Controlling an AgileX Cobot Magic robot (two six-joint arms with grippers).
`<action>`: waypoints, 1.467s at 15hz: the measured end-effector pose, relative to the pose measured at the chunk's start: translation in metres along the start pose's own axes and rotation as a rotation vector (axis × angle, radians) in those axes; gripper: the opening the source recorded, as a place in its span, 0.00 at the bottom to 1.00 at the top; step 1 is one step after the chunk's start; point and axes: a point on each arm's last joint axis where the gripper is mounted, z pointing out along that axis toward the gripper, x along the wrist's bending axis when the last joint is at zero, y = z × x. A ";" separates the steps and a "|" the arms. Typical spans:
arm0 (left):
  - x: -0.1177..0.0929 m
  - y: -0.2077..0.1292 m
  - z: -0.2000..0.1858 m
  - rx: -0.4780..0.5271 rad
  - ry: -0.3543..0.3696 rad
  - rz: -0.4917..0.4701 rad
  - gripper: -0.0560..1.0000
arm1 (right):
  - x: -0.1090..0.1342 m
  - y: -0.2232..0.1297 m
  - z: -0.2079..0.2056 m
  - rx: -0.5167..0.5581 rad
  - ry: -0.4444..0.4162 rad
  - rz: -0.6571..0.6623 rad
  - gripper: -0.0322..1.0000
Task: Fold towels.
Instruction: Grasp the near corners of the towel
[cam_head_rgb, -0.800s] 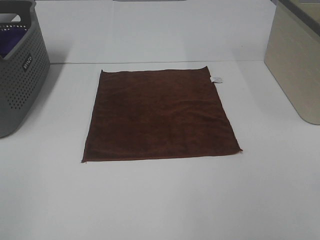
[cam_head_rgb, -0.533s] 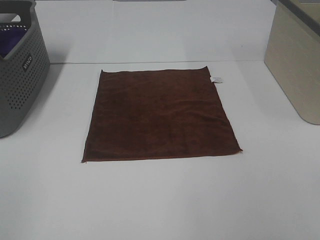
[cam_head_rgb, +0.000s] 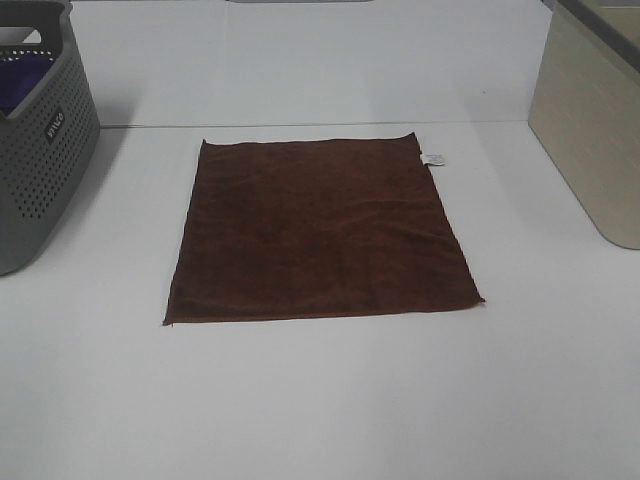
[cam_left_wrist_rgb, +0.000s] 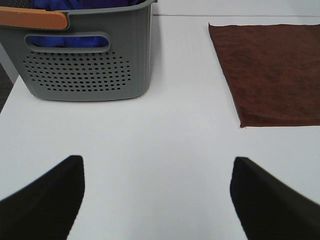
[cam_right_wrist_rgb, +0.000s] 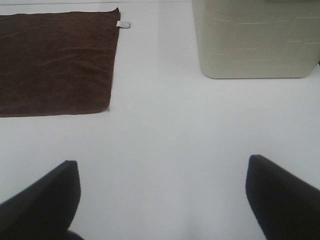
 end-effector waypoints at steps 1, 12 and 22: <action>0.000 0.000 0.000 0.000 0.000 0.000 0.77 | 0.000 0.000 0.000 0.000 0.000 0.000 0.85; 0.000 0.000 0.000 0.000 0.000 0.000 0.77 | 0.000 0.000 0.000 0.000 0.000 0.000 0.85; 0.000 0.000 0.000 0.000 0.000 0.000 0.77 | 0.000 0.000 0.000 0.000 0.000 0.000 0.85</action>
